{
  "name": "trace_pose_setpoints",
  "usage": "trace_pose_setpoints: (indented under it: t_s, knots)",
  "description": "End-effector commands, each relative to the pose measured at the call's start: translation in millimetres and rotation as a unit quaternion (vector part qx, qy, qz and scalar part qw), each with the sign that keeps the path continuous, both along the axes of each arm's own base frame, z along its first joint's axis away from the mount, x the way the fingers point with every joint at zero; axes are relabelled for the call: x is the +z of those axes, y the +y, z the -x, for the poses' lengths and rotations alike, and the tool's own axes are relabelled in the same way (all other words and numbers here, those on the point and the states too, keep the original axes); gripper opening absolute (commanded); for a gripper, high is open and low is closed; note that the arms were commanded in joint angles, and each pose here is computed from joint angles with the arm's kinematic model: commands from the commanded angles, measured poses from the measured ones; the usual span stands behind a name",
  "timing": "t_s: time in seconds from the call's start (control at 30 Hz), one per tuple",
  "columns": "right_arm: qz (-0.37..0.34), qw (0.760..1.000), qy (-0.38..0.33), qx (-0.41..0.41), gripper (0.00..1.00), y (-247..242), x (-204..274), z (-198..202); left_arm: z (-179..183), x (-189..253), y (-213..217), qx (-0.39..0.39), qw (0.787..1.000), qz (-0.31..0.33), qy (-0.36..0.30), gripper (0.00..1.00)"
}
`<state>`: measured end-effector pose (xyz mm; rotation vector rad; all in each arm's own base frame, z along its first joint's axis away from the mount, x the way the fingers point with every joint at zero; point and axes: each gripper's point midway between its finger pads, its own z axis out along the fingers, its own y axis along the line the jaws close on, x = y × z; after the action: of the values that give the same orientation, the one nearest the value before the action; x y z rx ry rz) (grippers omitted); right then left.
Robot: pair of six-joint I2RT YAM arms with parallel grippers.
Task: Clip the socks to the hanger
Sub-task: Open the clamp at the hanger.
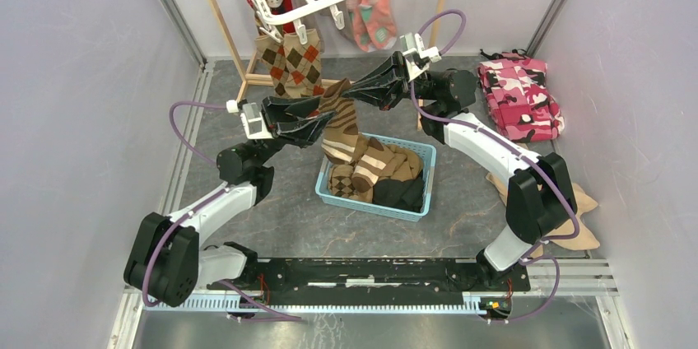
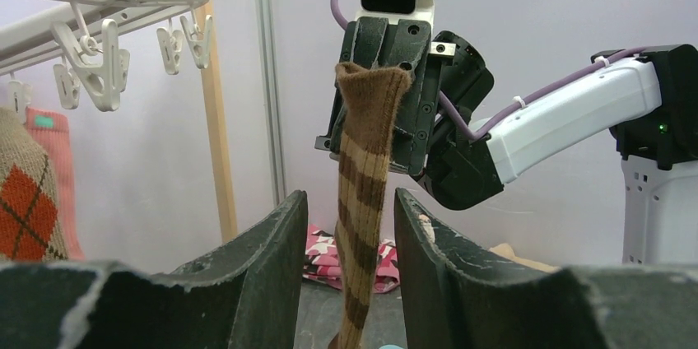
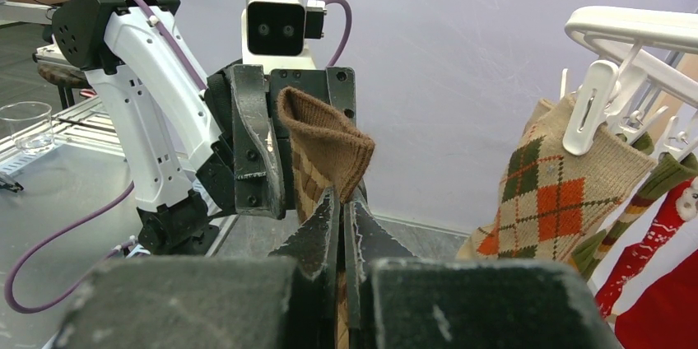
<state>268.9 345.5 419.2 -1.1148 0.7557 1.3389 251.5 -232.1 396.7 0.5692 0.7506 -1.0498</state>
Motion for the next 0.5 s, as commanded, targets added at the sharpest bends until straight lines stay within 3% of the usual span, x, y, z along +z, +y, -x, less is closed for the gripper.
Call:
trace_pose_setpoints:
  t_s: [0.0,0.3,0.47]
  knots:
    - [-0.017,0.999,-0.033,0.004,0.01,-1.0,17.4,5.8,38.8,53.9,17.7,-0.002,0.99,0.059,-0.13,0.49]
    - [-0.015,0.999,-0.031,0.004,0.01,0.4,15.6,4.4,34.4,55.6,15.5,-0.005,0.99,0.06,-0.126,0.37]
    - [-0.014,0.999,-0.03,0.004,0.01,0.8,15.0,3.8,32.1,55.0,13.7,-0.007,0.99,0.058,-0.126,0.07]
